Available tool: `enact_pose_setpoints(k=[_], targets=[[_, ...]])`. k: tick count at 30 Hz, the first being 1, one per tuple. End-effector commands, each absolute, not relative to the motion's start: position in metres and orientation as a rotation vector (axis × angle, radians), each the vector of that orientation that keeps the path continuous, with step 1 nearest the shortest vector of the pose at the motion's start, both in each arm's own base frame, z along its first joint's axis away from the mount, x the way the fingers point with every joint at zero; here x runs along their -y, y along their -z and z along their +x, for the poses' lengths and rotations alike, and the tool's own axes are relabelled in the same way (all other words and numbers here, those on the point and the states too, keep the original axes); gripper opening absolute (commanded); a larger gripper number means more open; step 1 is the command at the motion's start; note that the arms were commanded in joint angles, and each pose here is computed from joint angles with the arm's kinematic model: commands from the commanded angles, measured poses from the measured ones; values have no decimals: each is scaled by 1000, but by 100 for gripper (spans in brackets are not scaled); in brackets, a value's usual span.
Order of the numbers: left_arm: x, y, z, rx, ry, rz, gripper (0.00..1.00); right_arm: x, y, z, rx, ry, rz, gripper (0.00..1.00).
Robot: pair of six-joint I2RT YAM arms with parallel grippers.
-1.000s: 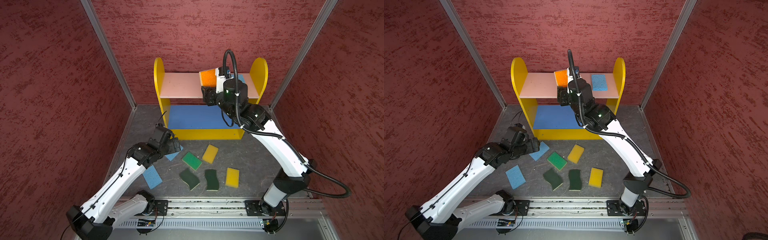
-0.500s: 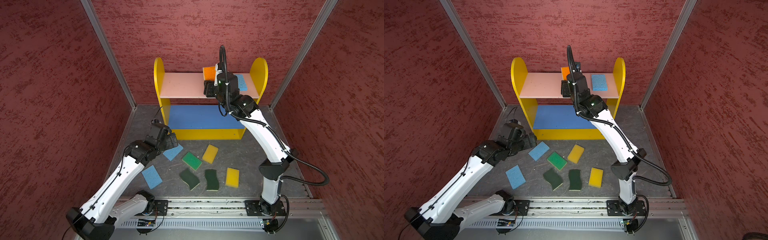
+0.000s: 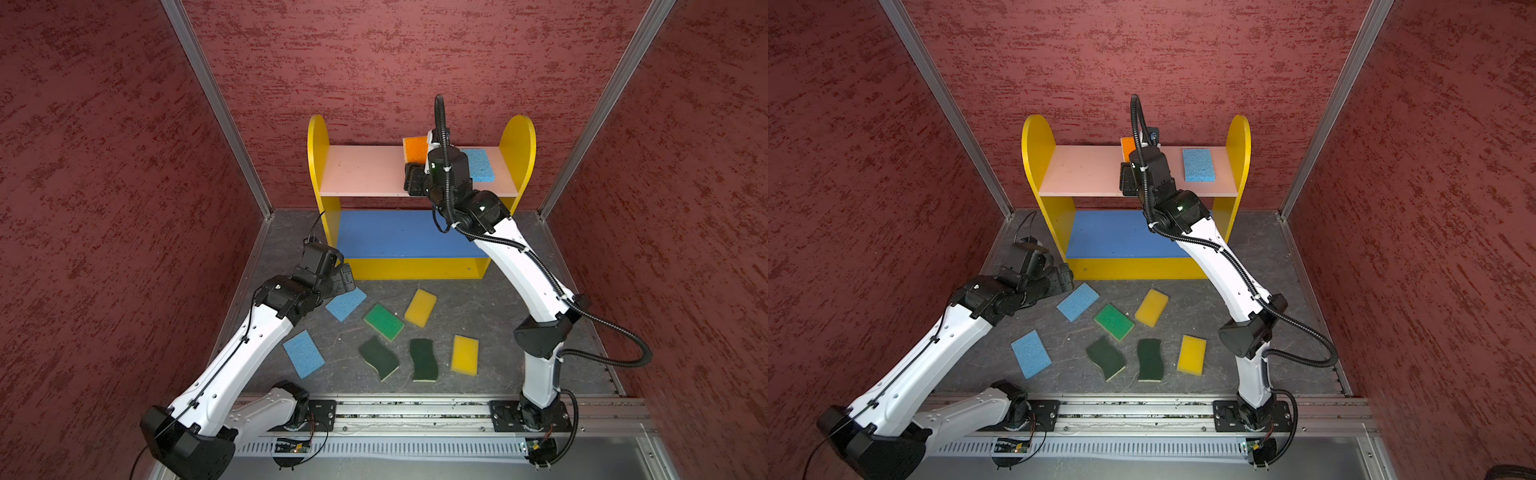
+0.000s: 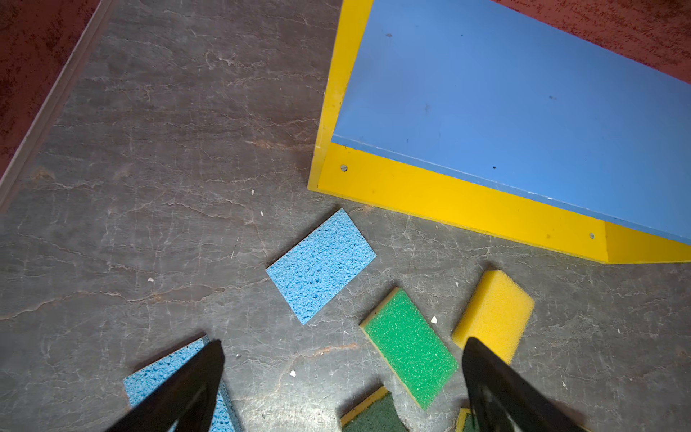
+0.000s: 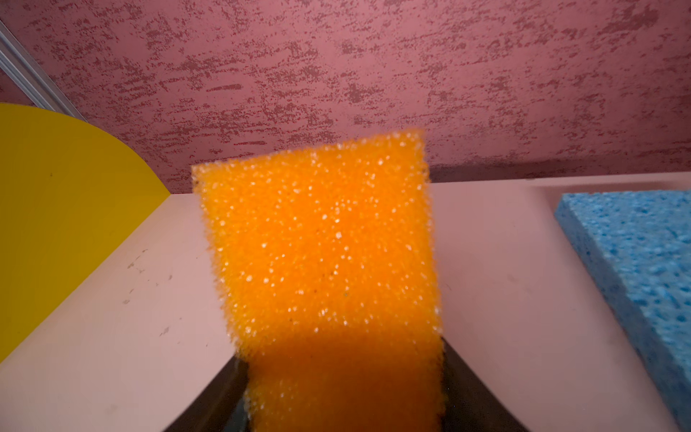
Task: Arrange cleaning sponges on a shelf
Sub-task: Place the cleaning sponge at the shelf.
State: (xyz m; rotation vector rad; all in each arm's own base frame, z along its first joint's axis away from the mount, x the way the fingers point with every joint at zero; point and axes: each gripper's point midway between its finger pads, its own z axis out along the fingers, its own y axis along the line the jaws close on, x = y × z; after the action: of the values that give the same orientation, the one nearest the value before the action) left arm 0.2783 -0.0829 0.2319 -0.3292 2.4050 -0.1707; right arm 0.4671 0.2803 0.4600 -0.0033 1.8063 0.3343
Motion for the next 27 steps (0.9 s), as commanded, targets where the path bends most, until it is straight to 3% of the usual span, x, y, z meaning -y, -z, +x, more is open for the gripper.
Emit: enact_pose_setpoints(k=[1, 27], targets=[[79, -238, 280, -2374, 175, -326, 99, -277, -460, 474, -1801, -324, 30, 67], [71, -224, 280, -2395, 195, -366, 99, -277, -454, 486, -1796, -336, 76, 77]])
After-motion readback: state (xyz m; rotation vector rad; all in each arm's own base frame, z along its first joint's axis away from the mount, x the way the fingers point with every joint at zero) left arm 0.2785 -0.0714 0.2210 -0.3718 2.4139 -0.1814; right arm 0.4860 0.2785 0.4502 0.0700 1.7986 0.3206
